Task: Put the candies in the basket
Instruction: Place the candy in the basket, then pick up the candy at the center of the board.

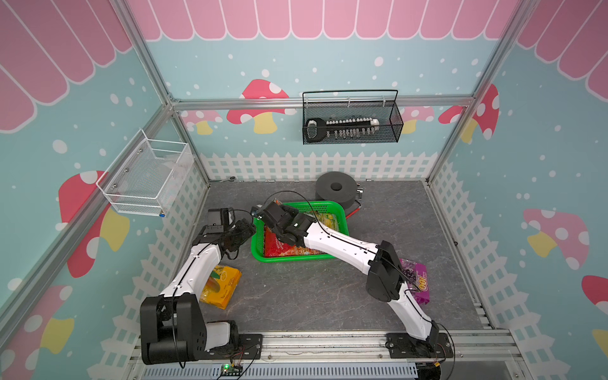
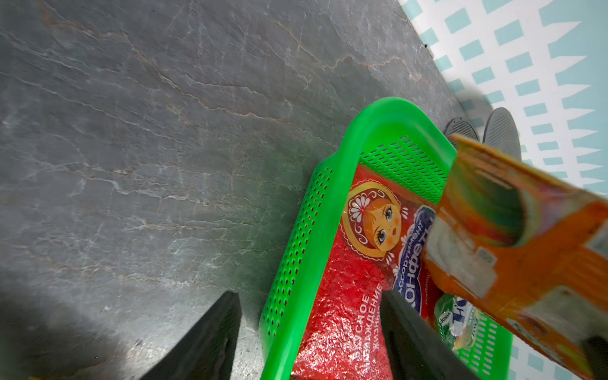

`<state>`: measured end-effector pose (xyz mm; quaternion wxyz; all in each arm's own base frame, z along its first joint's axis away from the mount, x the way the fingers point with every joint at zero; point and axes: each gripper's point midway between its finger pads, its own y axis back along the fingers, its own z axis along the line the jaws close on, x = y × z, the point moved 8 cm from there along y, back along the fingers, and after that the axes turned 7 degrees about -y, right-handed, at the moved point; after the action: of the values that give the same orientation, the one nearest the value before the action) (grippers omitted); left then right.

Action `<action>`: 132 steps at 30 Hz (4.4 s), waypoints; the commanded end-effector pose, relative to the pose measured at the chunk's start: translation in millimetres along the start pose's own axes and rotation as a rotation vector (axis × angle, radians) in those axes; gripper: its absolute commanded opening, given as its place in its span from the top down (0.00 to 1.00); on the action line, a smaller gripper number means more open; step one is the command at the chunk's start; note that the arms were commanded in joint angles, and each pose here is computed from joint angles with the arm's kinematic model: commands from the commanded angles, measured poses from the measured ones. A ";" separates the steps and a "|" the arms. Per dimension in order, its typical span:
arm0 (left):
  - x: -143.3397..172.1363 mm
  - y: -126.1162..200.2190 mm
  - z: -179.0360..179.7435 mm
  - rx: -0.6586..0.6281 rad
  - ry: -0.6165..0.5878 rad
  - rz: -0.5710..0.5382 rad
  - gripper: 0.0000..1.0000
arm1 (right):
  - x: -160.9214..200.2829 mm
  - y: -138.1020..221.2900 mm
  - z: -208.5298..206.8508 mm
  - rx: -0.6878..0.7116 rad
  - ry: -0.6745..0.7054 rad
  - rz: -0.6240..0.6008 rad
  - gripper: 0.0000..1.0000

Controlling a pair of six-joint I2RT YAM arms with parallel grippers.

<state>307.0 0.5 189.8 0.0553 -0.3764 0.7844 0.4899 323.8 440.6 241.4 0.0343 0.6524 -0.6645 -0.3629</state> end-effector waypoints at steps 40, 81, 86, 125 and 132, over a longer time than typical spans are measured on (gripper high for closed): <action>-0.4 -3.6 7.8 -0.033 -0.032 -0.058 0.34 | 30.1 -47.8 60.6 -0.336 -0.149 0.018 0.31; 1.6 8.4 -140.5 0.323 -0.646 -0.144 0.30 | 270.5 103.5 -46.8 -0.331 -1.258 0.405 0.30; 14.8 -14.1 -163.7 0.283 -0.760 -0.132 0.30 | 324.2 100.8 -34.4 -0.358 -1.416 0.582 0.34; 26.3 -39.3 -141.8 0.127 -0.779 -0.125 0.29 | 398.0 62.5 -31.7 -0.086 -1.360 0.882 0.64; 25.7 -40.2 -141.1 0.118 -0.781 -0.125 0.28 | 398.2 63.6 -36.5 -0.060 -1.332 0.877 0.91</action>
<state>353.1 -138.7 228.1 0.4052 -0.2053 0.7105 0.5375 227.3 63.4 133.0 -0.2156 -0.0265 -0.7250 -0.6536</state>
